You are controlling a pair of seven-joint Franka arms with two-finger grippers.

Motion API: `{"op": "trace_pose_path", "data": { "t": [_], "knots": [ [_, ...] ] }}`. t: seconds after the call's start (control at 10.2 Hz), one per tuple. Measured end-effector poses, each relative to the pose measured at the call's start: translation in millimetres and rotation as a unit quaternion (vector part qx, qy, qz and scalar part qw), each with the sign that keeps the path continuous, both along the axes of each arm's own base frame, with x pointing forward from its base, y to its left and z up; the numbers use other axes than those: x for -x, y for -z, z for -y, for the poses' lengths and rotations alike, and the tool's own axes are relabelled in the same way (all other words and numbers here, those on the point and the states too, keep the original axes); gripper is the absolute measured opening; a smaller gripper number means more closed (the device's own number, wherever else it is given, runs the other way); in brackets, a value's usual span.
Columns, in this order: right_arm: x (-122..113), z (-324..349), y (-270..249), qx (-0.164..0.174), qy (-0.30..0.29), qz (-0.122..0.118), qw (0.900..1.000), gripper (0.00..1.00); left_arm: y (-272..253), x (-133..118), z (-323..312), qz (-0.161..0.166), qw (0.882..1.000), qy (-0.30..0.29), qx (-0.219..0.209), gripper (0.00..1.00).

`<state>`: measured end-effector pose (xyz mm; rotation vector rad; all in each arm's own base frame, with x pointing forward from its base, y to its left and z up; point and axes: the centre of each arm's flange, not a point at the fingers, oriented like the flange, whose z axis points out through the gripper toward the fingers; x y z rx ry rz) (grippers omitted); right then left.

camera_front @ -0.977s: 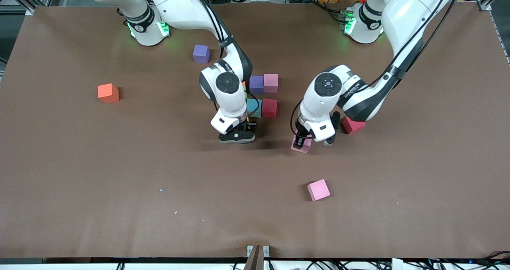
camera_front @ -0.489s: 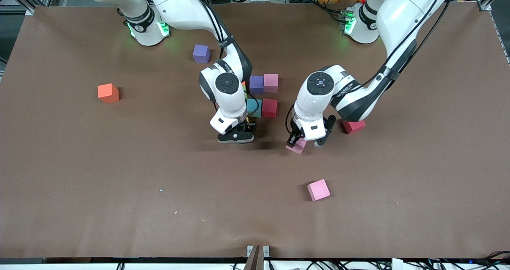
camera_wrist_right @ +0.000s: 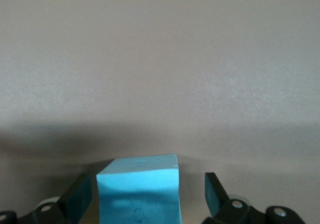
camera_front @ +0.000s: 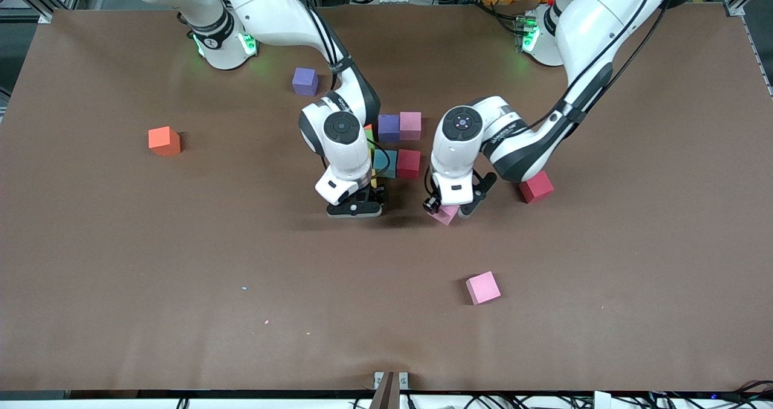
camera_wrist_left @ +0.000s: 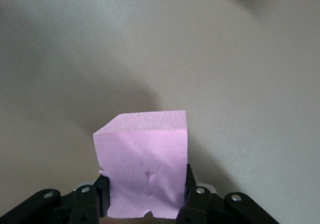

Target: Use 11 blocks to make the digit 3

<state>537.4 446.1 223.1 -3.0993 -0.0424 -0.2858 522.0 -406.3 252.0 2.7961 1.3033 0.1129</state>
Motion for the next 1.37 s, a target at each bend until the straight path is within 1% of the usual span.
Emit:
{"op": "trace_pose_path", "data": {
  "t": [0.2,0.29,0.59,0.78,0.98,1.17,1.27,1.37],
  "knots": [
    [-10,4,-22,-0.011,0.007,0.011,1.000,1.00,1,3,6,0.000,1.000,0.016,-0.001,0.56],
    [-16,9,-36,-0.014,0.012,0.010,1.000,1.00,2,3,9,-0.001,1.000,0.022,-0.001,0.56],
    [-32,35,-76,-0.008,-0.007,-0.007,1.000,1.00,5,1,10,-0.003,1.000,0.028,0.001,0.56],
    [-48,70,-100,0.002,-0.029,-0.026,0.999,1.00,3,2,19,-0.004,0.999,0.034,0.007,0.56],
    [-65,120,-118,0.015,-0.048,-0.061,0.997,1.00,-5,-7,22,-0.026,0.999,-0.005,0.035,0.56],
    [-82,186,-144,0.017,-0.049,-0.096,0.994,1.00,-14,-20,20,-0.037,0.996,-0.058,0.057,0.56],
    [-89,220,-159,0.011,-0.039,-0.103,0.994,1.00,-16,-22,23,-0.041,0.993,-0.091,0.065,0.56],
    [-94,245,-173,0.005,-0.028,-0.102,0.994,1.00,-18,-21,30,-0.046,0.988,-0.127,0.072,0.56]
  ]
}}
